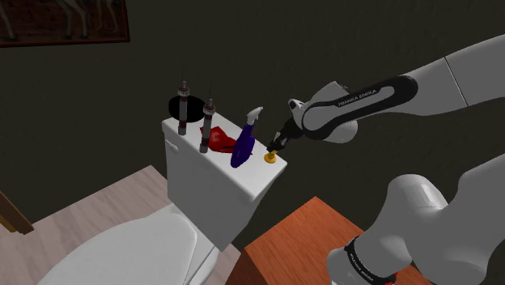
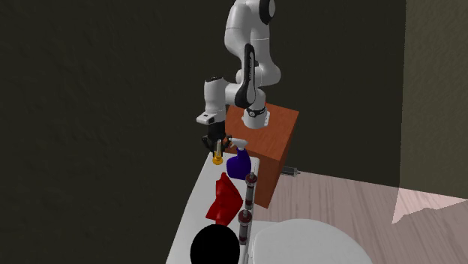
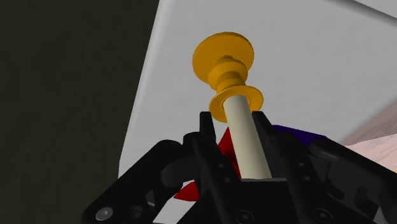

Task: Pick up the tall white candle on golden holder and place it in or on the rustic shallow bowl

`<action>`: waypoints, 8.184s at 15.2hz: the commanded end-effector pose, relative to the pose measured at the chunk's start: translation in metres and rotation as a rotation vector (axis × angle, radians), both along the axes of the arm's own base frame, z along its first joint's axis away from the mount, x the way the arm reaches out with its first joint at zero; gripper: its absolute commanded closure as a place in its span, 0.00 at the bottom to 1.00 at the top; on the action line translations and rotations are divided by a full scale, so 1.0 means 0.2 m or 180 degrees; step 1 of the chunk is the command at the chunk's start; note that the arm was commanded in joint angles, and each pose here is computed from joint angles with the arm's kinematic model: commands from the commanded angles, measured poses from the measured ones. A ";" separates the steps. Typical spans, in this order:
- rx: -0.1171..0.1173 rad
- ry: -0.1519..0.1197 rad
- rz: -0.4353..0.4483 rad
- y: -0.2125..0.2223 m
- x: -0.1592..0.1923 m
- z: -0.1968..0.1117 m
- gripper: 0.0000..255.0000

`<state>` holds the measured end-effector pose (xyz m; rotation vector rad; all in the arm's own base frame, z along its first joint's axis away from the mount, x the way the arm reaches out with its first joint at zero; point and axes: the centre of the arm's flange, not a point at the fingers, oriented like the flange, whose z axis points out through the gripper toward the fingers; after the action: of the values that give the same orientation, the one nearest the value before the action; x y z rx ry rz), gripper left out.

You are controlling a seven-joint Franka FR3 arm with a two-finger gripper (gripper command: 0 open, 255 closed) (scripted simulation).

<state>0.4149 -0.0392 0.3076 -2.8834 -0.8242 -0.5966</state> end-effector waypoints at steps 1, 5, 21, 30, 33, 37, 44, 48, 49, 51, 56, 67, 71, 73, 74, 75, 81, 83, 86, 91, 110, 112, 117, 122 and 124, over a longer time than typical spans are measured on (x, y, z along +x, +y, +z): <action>0.0596 0.0225 -0.0883 -0.10 -0.07 -0.07 1.00; 0.0604 0.0221 -0.0878 -0.09 -0.03 -0.05 1.00; -0.0146 0.0206 -0.0119 0.03 -0.04 -0.14 0.00; -0.0146 0.0206 -0.0119 0.03 -0.04 -0.14 1.00; -0.0146 0.0206 -0.0119 0.03 -0.04 -0.14 1.00; -0.0146 0.0206 -0.0119 0.03 -0.04 -0.11 1.00; -0.0146 0.0206 -0.0119 0.03 -0.04 0.07 1.00; -0.0146 0.0206 -0.0119 0.03 -0.04 0.18 1.00; -0.0146 0.0206 -0.0119 0.03 -0.04 0.21 1.00; -0.0146 0.0206 -0.0119 0.03 -0.04 0.26 1.00; -0.0146 0.0206 -0.0119 0.03 -0.04 0.39 1.00; -0.0146 0.0206 -0.0119 0.09 0.07 0.61 1.00; -0.0146 0.0206 -0.0119 0.21 0.31 0.58 1.00; -0.0146 0.0206 -0.0119 0.27 0.42 0.57 1.00; -0.0146 0.0206 -0.0119 0.30 0.48 0.56 1.00; -0.0146 0.0206 -0.0119 0.33 0.54 0.56 1.00; -0.0146 0.0206 -0.0119 0.51 0.89 0.52 1.00; -0.0146 0.0206 -0.0119 0.57 1.01 0.51 1.00; -0.0146 0.0206 -0.0119 0.66 1.18 0.49 1.00; -0.0146 0.0206 -0.0119 0.81 1.48 0.46 1.00; -0.0146 0.0206 -0.0119 0.97 1.77 0.27 1.00; -0.0146 0.0206 -0.0119 0.97 1.77 0.27 0.00; -0.0146 0.0206 -0.0119 0.96 1.75 0.33 0.00; -0.0146 0.0206 -0.0119 0.93 1.70 0.51 0.00; -0.0146 0.0206 -0.0119 0.93 1.70 0.51 0.00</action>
<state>0.7552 0.1476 0.4083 -2.9481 -0.7869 -0.4919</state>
